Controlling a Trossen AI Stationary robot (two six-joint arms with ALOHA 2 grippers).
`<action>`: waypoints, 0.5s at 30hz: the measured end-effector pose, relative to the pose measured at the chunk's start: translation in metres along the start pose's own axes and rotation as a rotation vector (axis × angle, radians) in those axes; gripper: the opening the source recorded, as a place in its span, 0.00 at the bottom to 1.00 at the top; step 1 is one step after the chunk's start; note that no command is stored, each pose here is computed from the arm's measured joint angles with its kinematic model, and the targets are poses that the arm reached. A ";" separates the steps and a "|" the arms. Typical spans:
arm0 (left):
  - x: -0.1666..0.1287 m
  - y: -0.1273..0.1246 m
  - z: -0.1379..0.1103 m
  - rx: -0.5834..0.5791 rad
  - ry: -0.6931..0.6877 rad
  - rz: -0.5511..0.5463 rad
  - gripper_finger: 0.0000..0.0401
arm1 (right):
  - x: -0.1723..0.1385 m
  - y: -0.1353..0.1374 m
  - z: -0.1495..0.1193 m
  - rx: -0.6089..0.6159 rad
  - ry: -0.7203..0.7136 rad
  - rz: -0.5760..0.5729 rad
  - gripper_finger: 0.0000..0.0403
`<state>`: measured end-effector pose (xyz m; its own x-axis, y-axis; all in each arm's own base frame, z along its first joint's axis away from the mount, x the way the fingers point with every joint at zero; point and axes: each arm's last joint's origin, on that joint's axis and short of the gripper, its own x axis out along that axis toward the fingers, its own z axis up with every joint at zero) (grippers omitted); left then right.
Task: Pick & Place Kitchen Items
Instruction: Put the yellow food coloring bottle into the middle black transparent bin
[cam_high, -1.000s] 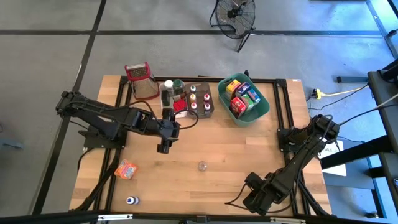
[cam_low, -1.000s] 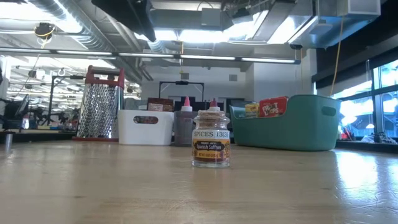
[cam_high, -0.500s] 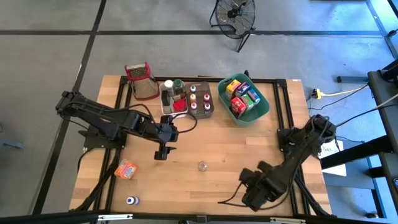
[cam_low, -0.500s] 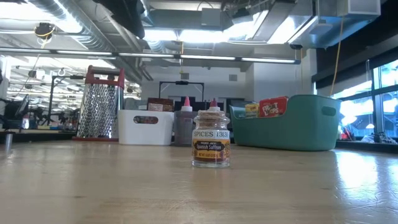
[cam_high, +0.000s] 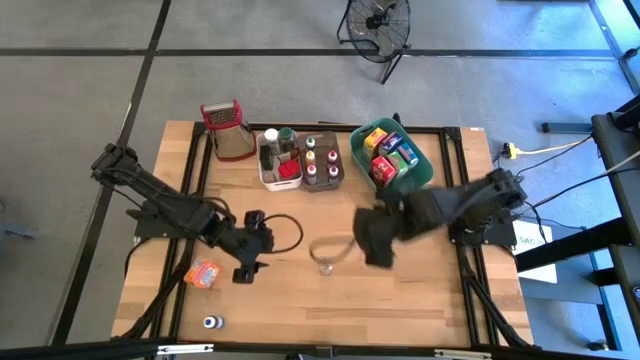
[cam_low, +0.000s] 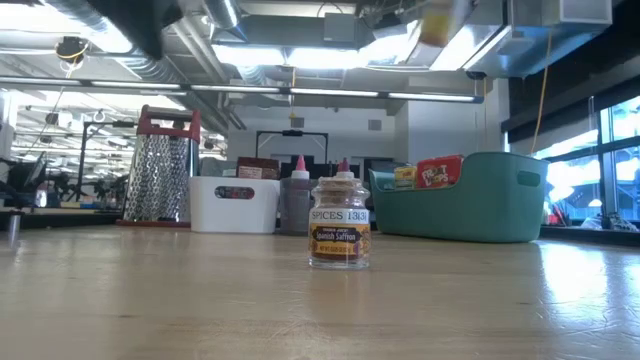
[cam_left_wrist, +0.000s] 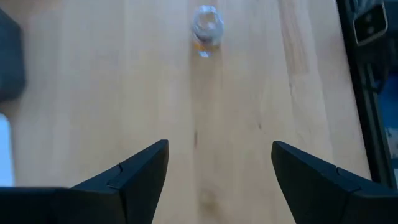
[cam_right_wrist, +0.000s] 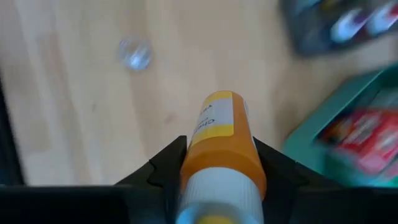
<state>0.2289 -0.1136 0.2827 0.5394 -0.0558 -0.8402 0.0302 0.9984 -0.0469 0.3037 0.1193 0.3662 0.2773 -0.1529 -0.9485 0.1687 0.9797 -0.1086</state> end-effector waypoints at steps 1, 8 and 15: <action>0.002 -0.002 -0.003 -0.009 0.007 -0.002 0.70 | -0.002 -0.011 0.008 -0.012 -0.020 0.001 0.37; 0.007 -0.016 -0.013 -0.046 -0.017 -0.022 0.70 | 0.004 -0.096 0.051 -0.028 -0.131 0.033 0.37; 0.004 -0.027 -0.009 -0.036 -0.112 -0.049 0.70 | 0.030 -0.171 0.081 0.007 -0.231 0.012 0.37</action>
<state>0.2226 -0.1412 0.2753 0.6290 -0.1024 -0.7706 0.0296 0.9937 -0.1079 0.3598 -0.0634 0.3800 0.4889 -0.1673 -0.8562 0.1698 0.9809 -0.0947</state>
